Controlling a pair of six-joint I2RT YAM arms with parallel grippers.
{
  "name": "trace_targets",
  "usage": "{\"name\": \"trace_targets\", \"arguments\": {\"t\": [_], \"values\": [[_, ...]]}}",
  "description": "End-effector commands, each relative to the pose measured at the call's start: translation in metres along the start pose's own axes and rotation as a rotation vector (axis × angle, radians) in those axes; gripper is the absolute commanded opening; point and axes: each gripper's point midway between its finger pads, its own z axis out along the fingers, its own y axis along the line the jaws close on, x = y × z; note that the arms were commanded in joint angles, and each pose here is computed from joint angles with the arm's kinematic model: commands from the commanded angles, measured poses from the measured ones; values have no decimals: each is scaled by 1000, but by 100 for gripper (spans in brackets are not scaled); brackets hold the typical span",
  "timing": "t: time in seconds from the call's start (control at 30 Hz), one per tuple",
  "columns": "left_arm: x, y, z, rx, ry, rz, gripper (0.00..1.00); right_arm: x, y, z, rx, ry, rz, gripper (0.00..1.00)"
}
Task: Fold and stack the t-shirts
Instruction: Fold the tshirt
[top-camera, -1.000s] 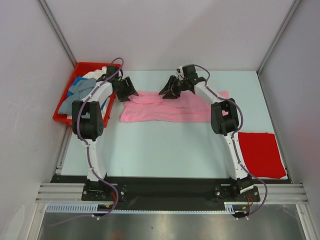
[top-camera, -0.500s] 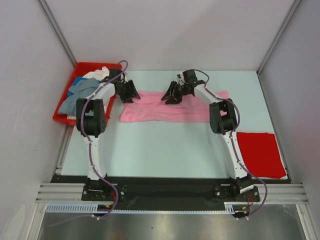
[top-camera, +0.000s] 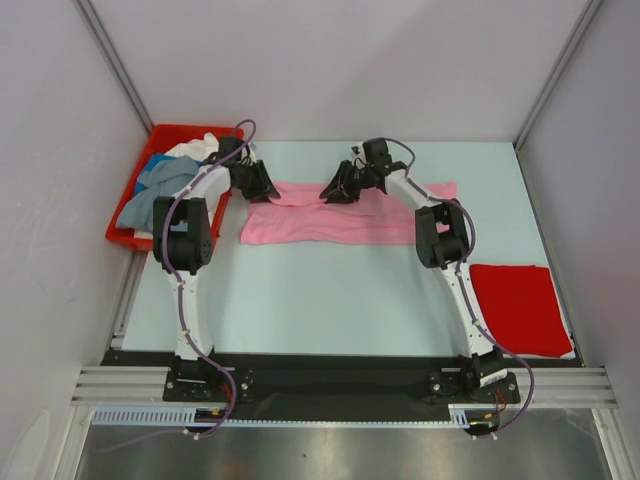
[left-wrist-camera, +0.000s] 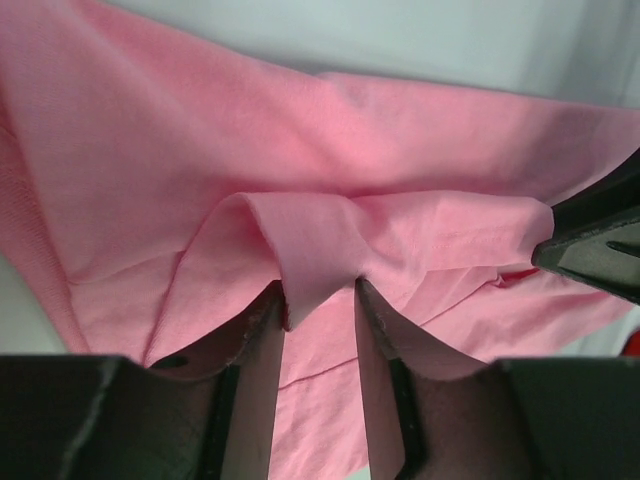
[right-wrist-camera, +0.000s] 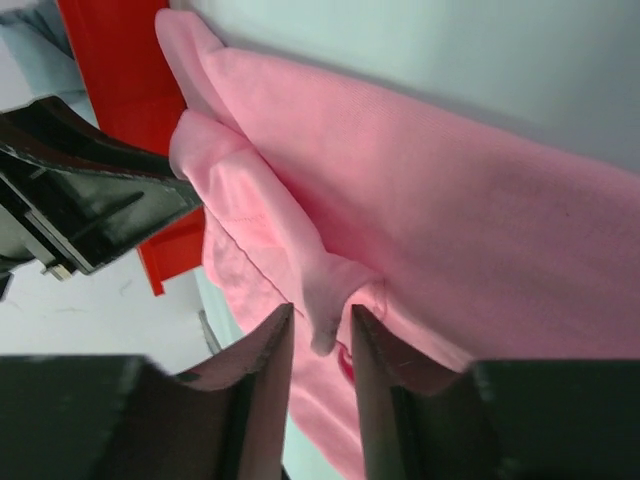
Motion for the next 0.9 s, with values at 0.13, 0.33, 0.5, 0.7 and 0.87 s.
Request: {"name": "trace_targets", "arguments": {"t": [0.13, 0.33, 0.5, 0.7, 0.87], "values": [[-18, -15, -10, 58, -36, 11, 26, -12, 43, -5, -104, -23, -9, 2], [-12, -16, -40, 67, 20, -73, 9, -4, 70, -32, -104, 8, 111, 0], [2, -13, -69, 56, 30, -84, 0, 18, 66, -47, -64, 73, 135, 0], [15, -14, -85, 51, 44, -96, 0, 41, 53, -51, -2, 130, 127, 0], [31, -11, -91, 42, 89, -109, 0, 52, 44, -55, 36, 151, 123, 0]]}}
